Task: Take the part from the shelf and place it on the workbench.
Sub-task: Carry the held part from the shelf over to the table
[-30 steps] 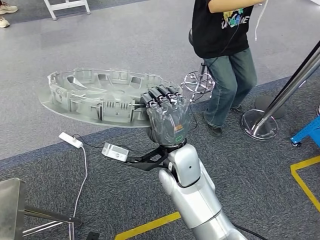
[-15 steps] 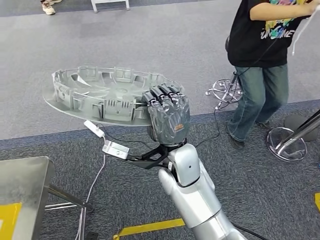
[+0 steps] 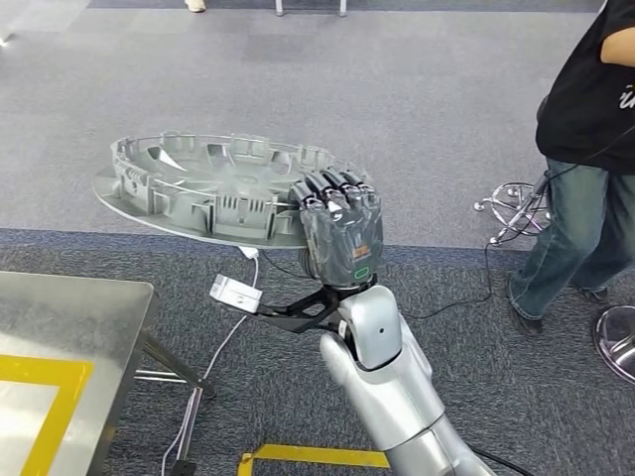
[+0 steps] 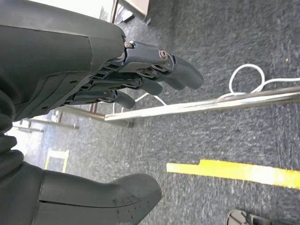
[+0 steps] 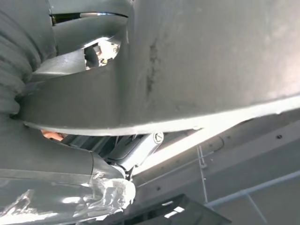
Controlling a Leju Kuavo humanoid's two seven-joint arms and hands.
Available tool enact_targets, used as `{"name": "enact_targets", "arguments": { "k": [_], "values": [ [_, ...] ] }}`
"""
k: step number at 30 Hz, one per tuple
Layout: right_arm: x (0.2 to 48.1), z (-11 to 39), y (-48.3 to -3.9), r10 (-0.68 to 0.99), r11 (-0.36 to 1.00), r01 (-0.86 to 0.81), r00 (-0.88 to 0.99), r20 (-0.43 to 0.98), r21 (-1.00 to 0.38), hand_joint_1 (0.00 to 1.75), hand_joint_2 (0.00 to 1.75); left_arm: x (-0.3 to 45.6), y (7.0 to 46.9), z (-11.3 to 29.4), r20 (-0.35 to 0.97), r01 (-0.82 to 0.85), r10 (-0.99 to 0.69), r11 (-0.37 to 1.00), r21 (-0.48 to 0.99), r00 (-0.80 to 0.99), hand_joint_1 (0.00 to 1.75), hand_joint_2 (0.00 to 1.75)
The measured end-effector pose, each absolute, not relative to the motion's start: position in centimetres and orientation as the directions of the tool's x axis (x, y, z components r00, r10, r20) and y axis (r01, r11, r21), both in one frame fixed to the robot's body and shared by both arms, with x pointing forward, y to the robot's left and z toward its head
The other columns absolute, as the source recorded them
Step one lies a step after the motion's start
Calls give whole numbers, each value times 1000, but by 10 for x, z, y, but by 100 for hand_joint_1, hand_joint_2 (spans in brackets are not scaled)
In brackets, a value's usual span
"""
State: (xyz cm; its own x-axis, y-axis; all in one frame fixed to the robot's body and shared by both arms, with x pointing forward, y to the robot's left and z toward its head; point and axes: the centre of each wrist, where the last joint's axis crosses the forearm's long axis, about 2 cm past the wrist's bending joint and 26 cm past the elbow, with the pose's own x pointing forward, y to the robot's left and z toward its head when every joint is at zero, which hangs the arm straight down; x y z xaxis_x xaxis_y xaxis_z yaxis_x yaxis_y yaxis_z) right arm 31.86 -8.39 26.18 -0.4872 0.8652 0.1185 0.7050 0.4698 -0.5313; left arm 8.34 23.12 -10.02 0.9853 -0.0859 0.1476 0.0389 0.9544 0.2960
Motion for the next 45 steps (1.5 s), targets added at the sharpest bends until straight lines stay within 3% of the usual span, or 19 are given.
{"name": "enact_targets", "arguments": {
  "k": [45],
  "values": [
    [320,252,-100,894,416,724,-435,103,-550,175,175,80,251,-103,140,77,-125,949,306,982,0,175]
  ]
}}
